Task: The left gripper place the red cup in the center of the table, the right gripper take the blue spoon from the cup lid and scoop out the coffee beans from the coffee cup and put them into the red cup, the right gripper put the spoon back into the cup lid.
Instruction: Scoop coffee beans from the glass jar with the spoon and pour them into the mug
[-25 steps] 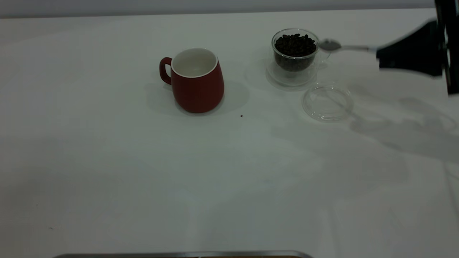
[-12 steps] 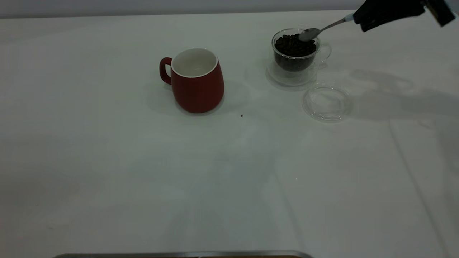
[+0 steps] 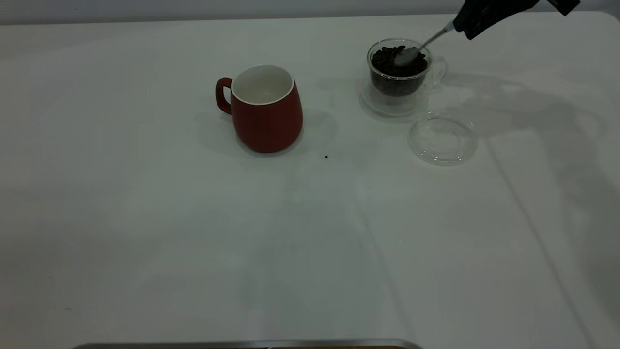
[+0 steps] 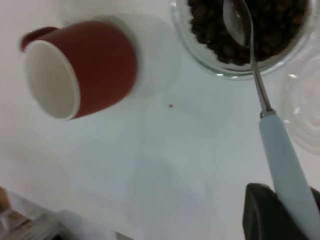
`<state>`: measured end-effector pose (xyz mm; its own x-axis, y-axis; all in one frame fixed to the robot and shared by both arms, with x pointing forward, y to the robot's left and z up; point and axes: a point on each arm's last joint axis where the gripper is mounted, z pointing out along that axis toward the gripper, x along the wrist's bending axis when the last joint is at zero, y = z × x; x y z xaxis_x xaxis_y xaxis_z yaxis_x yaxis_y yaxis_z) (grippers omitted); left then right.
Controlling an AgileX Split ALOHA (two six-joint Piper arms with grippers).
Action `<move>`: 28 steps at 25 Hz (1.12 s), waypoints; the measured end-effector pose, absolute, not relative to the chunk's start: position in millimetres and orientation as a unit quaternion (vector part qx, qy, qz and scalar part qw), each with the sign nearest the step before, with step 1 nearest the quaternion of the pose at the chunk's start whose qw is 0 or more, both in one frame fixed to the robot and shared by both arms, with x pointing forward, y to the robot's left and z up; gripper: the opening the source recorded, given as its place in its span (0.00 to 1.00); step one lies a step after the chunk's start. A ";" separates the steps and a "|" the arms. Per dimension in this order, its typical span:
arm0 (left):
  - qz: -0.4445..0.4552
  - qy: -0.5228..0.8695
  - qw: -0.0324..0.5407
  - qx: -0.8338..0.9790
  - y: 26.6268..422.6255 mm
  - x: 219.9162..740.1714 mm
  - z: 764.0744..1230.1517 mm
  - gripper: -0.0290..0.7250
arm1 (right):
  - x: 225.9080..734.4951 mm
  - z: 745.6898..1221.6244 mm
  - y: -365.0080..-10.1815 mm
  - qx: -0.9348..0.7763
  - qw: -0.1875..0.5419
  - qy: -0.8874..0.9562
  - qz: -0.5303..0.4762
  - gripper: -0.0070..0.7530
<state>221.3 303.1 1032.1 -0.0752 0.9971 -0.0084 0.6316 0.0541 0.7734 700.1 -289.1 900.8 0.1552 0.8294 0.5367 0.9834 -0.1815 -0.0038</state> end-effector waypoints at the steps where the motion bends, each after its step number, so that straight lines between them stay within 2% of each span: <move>1: 0.311 0.664 0.294 0.613 303.1 221.3 1032.1 0.70 | 700.5 899.8 -289.8 -0.739 0.177 -0.617 -0.205 0.14; 11: 0.311 0.664 0.294 0.613 303.1 221.3 1032.1 0.70 | 703.2 905.0 -292.8 -0.742 0.172 -0.619 -0.191 0.14; 28: 0.311 0.665 0.294 0.612 303.1 221.3 1032.1 0.70 | 712.9 872.5 -275.5 -0.738 0.192 -0.619 -0.185 0.14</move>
<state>221.3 303.1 1032.1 -0.0770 0.9970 -0.0106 0.6313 0.0570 0.7735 712.9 -275.5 872.5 0.1644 0.8435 0.5113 0.9858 -0.1590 -0.0546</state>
